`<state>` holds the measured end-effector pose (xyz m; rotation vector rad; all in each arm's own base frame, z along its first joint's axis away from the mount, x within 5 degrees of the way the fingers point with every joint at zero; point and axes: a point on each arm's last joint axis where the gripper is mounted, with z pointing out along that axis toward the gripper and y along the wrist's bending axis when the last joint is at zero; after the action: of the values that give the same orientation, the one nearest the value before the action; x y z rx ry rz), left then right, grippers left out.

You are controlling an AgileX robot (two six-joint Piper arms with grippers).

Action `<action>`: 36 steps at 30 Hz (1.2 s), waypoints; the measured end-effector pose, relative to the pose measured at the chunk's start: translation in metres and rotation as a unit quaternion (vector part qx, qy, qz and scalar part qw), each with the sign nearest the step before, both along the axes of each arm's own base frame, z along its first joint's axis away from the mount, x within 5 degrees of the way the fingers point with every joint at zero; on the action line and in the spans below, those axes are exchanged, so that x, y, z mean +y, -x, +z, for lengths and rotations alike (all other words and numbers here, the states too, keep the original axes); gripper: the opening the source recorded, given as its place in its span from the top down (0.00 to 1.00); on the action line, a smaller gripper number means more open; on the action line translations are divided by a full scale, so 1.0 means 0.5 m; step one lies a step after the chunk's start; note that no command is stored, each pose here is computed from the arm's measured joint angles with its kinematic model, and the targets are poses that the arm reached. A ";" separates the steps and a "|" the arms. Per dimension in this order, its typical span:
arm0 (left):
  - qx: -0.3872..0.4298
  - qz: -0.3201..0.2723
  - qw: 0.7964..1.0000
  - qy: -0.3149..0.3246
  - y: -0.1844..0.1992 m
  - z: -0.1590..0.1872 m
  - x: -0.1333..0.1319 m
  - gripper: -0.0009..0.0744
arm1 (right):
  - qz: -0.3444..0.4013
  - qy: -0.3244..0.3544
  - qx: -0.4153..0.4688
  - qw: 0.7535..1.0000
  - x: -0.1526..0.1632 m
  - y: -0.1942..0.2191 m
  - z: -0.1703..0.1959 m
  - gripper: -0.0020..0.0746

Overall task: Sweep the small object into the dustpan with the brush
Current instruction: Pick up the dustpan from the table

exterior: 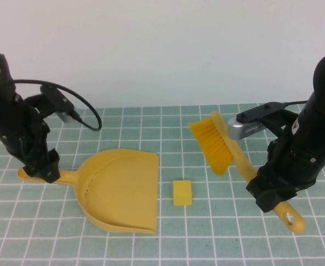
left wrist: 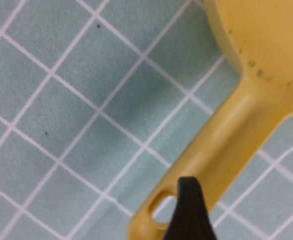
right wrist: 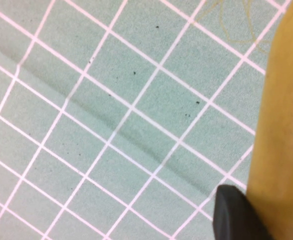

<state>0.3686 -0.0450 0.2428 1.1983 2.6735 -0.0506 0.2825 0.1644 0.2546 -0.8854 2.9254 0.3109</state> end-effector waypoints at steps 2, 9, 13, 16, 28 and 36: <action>-0.001 -0.028 0.999 -0.028 -0.003 -0.010 -0.004 0.36 | 0.000 0.000 0.000 1.000 0.000 0.000 0.000 0.75; -0.033 -0.093 0.992 -0.074 -0.015 -0.024 -0.046 0.36 | 0.000 0.006 0.011 1.000 0.003 -0.006 -0.016 0.75; -0.027 -0.117 0.988 -0.096 -0.018 -0.040 -0.059 0.35 | 0.000 0.007 0.015 1.000 0.004 -0.008 -0.022 0.75; -0.017 -0.121 0.987 -0.101 -0.021 -0.054 -0.058 0.35 | 0.000 0.007 0.015 1.000 0.004 -0.008 -0.022 0.75; 0.019 -0.143 0.983 -0.117 -0.032 -0.109 -0.056 0.37 | -0.010 0.023 0.017 1.000 0.002 -0.014 -0.033 0.75; 0.039 -0.191 0.975 -0.102 -0.025 -0.113 -0.062 0.70 | -0.043 0.067 0.023 0.997 -0.003 -0.035 -0.077 0.75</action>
<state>0.3811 -0.0758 0.1862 1.7972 2.5183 0.1234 0.2998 0.1629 0.2162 -0.7743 3.0464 0.1329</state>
